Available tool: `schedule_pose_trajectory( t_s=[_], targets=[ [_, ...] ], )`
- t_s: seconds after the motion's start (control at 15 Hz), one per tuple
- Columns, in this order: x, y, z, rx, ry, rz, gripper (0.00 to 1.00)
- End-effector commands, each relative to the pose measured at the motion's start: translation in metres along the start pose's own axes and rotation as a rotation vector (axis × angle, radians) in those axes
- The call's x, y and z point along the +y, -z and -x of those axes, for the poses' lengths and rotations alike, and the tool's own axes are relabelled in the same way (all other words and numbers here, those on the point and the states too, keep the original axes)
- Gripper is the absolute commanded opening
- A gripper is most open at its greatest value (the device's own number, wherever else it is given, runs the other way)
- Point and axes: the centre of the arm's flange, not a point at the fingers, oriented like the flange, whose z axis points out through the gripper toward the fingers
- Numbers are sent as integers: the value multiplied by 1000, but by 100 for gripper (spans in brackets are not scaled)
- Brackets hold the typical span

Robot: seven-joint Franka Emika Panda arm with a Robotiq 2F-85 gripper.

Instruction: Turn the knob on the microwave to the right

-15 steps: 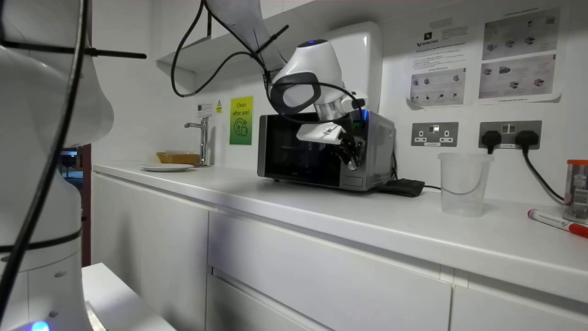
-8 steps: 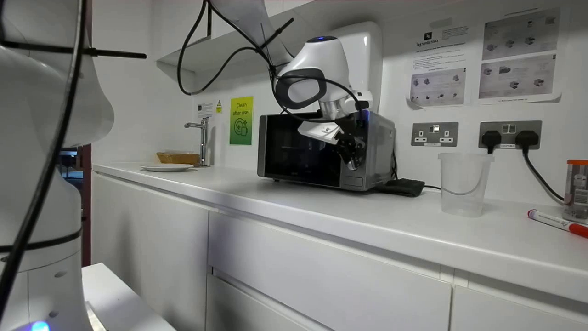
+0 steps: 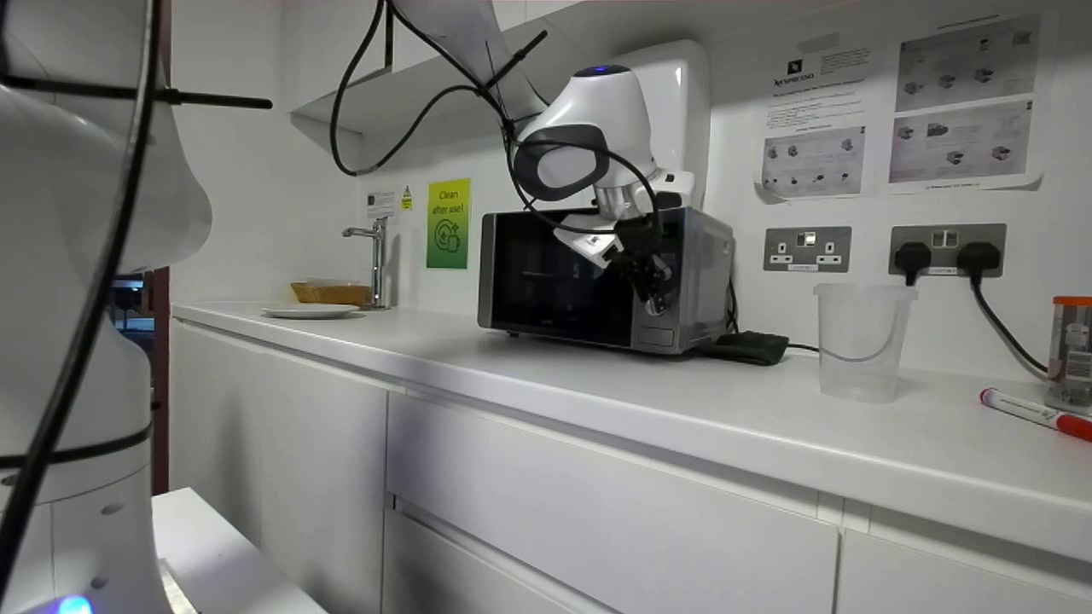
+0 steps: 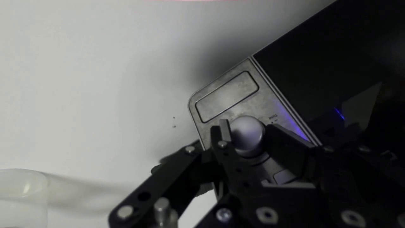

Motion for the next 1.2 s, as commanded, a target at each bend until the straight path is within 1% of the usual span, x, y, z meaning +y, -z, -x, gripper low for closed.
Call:
schedule_pose_trajectory(
  t_s=[0.0, 0.6, 1.0, 1.13],
  targets=[
    [3, 0, -11, -4, -94, 9, 11],
    [6, -4, -9, 35, -213, 93, 11],
    [9, 3, -17, 45, -265, 108, 11],
    [10, 2, -18, 31, -284, 103, 11]
  ],
)
